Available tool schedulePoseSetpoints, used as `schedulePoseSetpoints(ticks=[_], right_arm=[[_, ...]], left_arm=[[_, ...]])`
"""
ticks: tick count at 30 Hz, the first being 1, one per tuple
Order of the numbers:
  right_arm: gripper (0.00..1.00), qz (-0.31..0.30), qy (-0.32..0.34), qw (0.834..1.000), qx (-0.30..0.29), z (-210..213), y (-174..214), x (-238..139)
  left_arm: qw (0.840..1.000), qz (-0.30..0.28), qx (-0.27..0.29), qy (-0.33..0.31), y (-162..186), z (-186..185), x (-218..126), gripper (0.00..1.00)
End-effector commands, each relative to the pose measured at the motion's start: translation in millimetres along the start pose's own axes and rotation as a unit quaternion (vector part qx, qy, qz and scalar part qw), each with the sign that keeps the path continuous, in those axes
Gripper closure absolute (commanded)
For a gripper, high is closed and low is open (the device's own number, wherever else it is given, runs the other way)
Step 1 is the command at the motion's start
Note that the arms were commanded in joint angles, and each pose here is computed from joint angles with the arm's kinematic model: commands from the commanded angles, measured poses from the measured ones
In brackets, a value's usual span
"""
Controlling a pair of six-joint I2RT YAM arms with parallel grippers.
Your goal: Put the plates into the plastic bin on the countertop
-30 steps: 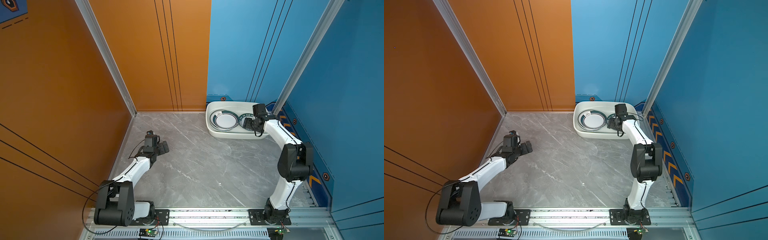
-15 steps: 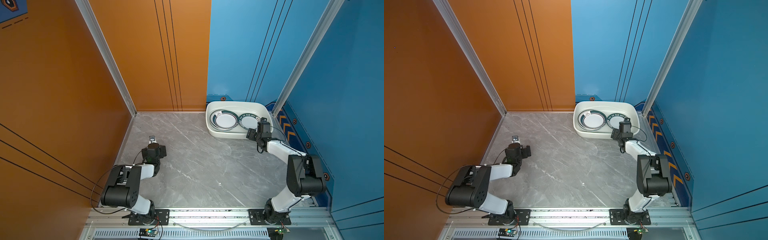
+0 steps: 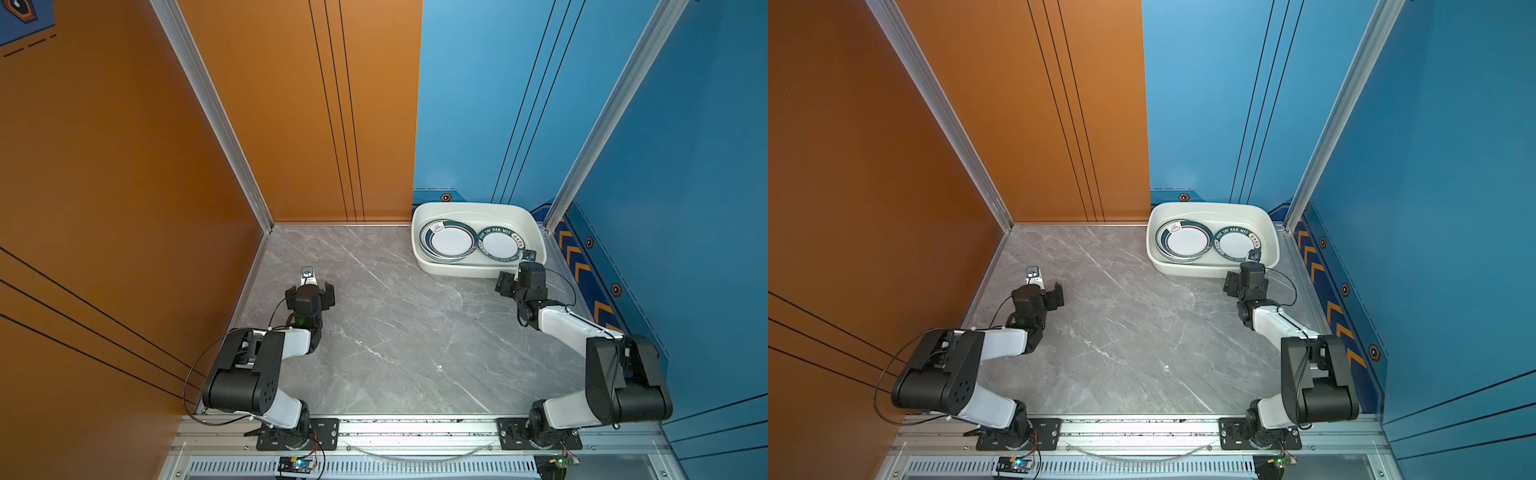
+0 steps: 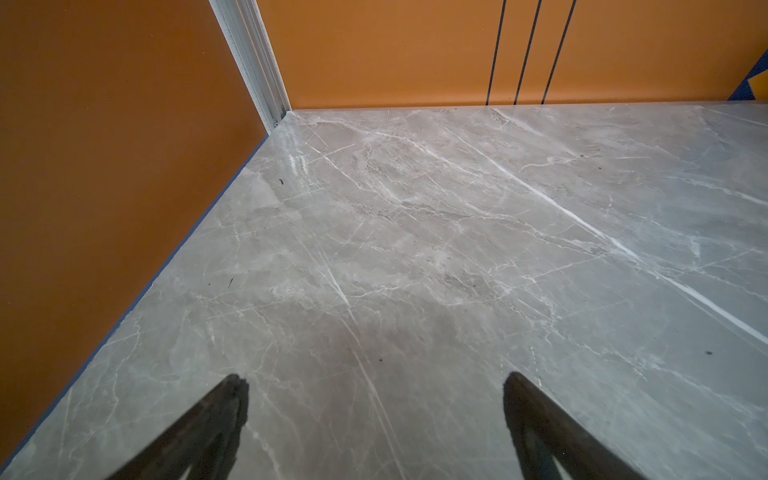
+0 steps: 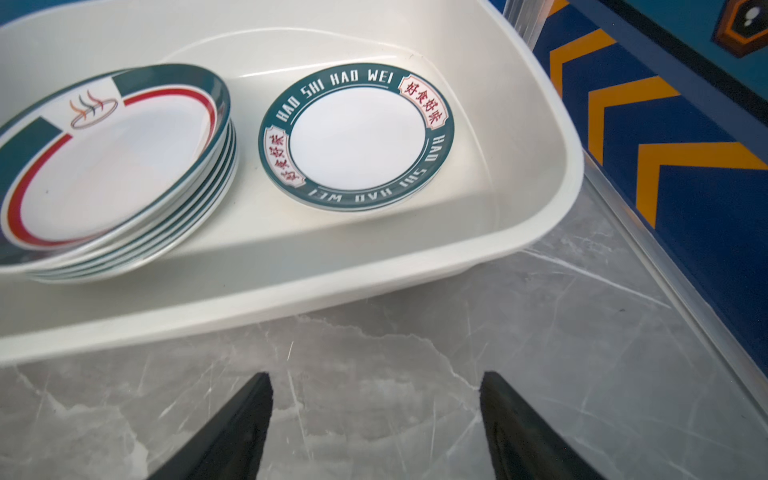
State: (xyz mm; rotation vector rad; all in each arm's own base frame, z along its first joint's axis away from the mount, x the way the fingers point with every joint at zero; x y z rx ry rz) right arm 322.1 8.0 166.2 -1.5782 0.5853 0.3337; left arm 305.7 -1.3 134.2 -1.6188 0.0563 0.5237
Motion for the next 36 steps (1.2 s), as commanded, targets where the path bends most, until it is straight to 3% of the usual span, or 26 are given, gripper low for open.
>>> schedulePoseSetpoints(ticks=[1, 6, 13, 14, 15, 16, 24, 27, 36], right_arm=[[0.18, -0.047, 0.036, 0.997, -0.054, 1.5, 15.3, -10.4], [0.17, -0.09, 0.06, 0.993, -0.055, -0.8, 22.5, -8.0], [0.14, -0.104, 0.071, 0.992, -0.013, -12.4, 37.1, -0.2], [0.12, -0.1, 0.07, 0.992, -0.014, -12.5, 37.4, -0.5], [0.02, -0.102, 0.068, 0.992, -0.012, -12.9, 36.5, -0.1], [0.0, -0.101, 0.069, 0.992, -0.013, -12.7, 37.2, 0.1], [0.0, -0.139, 0.061, 0.988, -0.032, -4.1, 50.1, -5.0], [0.0, -0.109, 0.042, 0.993, -0.017, -11.5, 45.7, 2.6], [0.0, -0.113, 0.039, 0.993, -0.015, -12.2, 45.7, 2.6]], left_arm=[[1.0, -0.007, 0.002, -0.005, -0.5, 3.3, -0.7, 0.02], [1.0, -0.006, 0.002, -0.004, 0.0, 3.2, -0.7, 0.02], [1.0, -0.007, 0.002, -0.004, -0.9, 3.4, -0.4, 0.02], [1.0, -0.007, 0.002, -0.004, -0.9, 3.4, -0.4, 0.02], [1.0, -0.007, 0.002, -0.004, -0.6, 3.3, -0.2, 0.02], [1.0, -0.007, 0.002, -0.003, -0.6, 3.2, -0.2, 0.02], [1.0, -0.006, 0.002, -0.004, 0.0, 3.4, -0.5, 0.02], [1.0, -0.007, 0.002, -0.004, -0.9, 3.0, -0.5, 0.02], [0.999, 0.004, 0.006, 0.032, -0.6, 1.6, 1.6, 0.02]])
Point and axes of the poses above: each gripper's point midway between its finger pads, its own x axis out along the fingers, its own z axis along the line the jaws close on, y = z × x, the point moved 10 cm from there along -x, back along the fingers, and after that the axes turned 8 degrees about -x, right-handed, at the moved point
